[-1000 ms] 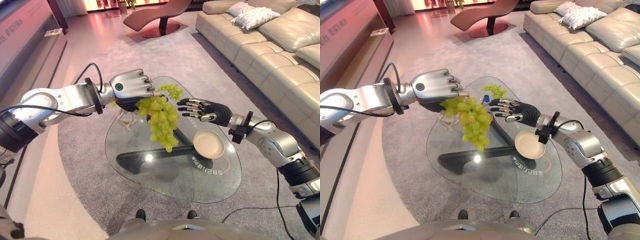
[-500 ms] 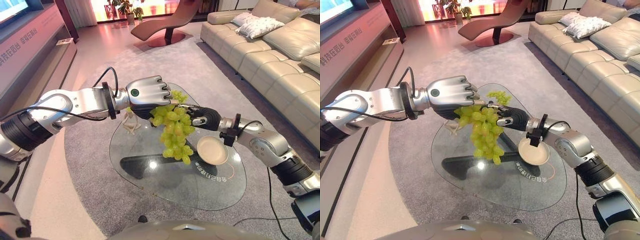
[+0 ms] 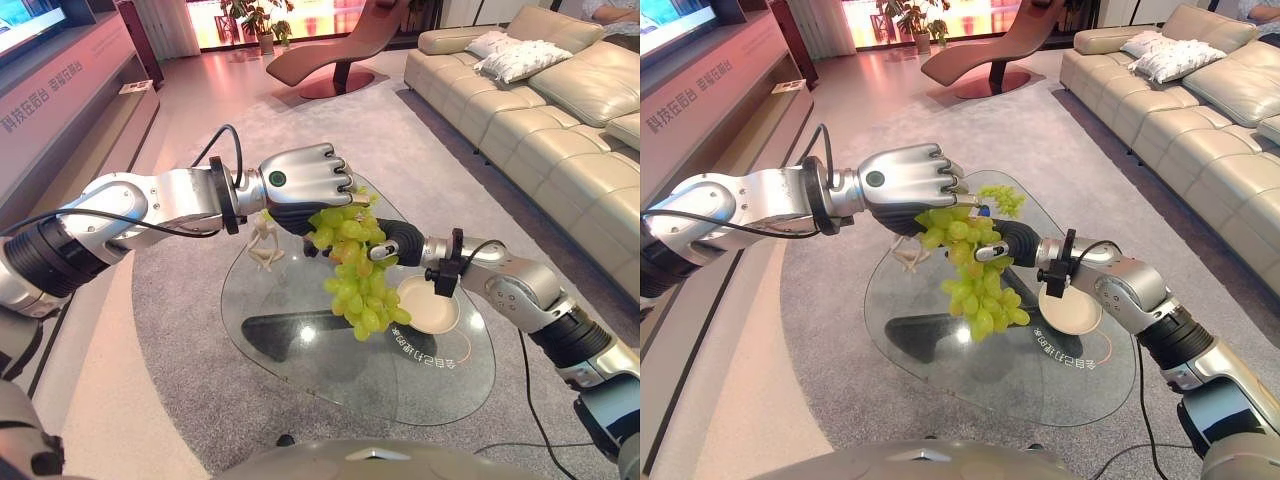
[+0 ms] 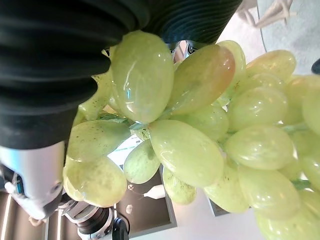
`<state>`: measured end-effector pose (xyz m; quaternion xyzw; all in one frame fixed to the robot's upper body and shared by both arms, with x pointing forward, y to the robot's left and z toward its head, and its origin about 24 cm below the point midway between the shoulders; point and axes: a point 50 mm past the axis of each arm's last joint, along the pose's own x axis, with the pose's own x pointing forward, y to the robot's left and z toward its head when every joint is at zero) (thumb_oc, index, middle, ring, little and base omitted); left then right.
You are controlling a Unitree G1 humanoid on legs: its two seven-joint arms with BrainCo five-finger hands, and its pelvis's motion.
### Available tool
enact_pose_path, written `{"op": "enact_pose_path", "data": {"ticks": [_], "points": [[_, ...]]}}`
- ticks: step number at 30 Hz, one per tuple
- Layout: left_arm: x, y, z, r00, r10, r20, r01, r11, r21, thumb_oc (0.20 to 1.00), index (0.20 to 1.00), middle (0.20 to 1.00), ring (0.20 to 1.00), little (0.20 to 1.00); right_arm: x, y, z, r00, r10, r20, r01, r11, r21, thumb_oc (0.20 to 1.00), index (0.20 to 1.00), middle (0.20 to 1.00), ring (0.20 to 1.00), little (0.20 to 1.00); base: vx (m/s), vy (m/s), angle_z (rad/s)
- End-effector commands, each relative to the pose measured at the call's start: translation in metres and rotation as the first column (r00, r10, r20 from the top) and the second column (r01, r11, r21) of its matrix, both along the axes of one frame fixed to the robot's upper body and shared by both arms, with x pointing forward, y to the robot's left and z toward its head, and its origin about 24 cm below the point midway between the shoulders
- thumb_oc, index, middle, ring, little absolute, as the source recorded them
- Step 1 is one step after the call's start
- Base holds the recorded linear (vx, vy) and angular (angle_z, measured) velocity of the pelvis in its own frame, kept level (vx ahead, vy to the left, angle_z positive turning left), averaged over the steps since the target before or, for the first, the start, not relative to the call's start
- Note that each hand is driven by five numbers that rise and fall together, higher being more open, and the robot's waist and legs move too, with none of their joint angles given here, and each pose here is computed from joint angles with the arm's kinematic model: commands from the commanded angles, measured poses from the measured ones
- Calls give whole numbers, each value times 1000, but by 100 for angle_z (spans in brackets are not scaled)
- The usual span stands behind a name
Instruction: Pick up fruits into the plate
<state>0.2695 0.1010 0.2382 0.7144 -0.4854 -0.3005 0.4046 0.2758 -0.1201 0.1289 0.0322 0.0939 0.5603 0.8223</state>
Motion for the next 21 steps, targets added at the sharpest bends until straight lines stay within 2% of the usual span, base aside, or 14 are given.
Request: {"op": "enact_pose_path", "data": {"ticks": [1, 9, 10, 11, 21], "points": [[17, 6, 54, 987, 113, 117, -94, 983, -156, 200, 200, 200, 200, 200, -10, 28, 34, 978, 178, 112, -189, 977, 100, 1000, 1000, 1000, 1000, 1000, 0, 0, 0], [21, 9, 59, 981, 153, 120, -130, 975, -178, 200, 200, 200, 200, 200, -16, 36, 32, 969, 220, 110, -232, 967, 108, 1000, 1000, 1000, 1000, 1000, 2, 0, 0], [22, 10, 58, 980, 156, 122, -133, 975, -177, 200, 200, 200, 200, 200, -17, 37, 31, 968, 224, 111, -235, 966, 107, 664, 664, 664, 664, 664, 22, 0, -3], [22, 10, 57, 980, 155, 122, -133, 975, -176, 200, 200, 200, 200, 200, -17, 37, 31, 969, 218, 113, -230, 967, 107, 200, 200, 200, 200, 200, 23, -1, -5], [20, 10, 57, 981, 152, 120, -130, 976, -173, 200, 200, 200, 200, 200, -15, 39, 30, 973, 209, 101, -220, 969, 111, 200, 200, 200, 200, 200, 3, 0, -2]]}}
